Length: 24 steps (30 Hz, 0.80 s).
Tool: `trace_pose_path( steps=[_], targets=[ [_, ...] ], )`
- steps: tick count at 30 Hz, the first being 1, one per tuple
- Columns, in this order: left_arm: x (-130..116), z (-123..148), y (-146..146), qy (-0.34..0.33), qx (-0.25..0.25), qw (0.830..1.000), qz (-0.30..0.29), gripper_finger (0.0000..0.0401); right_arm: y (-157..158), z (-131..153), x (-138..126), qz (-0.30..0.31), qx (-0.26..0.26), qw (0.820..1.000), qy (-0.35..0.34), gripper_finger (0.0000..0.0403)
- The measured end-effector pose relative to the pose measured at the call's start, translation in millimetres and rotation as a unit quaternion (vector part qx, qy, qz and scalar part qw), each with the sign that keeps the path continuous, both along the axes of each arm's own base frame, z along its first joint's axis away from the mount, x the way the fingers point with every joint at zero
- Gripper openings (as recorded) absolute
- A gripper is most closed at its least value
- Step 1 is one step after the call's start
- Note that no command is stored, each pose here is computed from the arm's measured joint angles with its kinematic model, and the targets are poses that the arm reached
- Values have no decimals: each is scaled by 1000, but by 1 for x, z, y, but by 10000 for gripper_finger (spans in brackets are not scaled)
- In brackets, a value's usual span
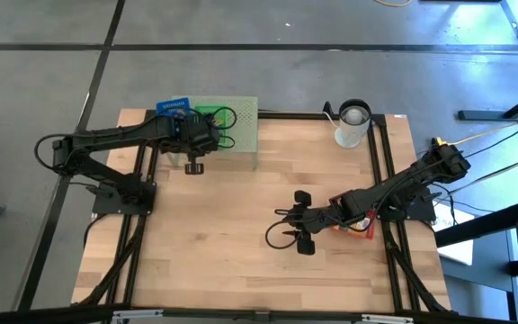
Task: Pick & Place Office Desk Supplies
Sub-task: Put the green bin on the shelf
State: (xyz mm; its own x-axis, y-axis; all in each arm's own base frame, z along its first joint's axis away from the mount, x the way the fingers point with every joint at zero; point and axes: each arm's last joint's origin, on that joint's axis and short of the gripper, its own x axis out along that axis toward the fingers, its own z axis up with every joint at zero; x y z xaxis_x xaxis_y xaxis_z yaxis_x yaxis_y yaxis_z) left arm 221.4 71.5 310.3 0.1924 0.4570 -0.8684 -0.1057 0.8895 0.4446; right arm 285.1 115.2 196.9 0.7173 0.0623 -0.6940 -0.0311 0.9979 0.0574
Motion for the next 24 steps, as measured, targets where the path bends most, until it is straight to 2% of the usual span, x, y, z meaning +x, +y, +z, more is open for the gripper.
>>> trace_pose_path(
  steps=[24],
  targets=[
    [0,0,0,-9,-5,1000,15,30,0,0,0,0,0,1000,0,192]
  ],
)
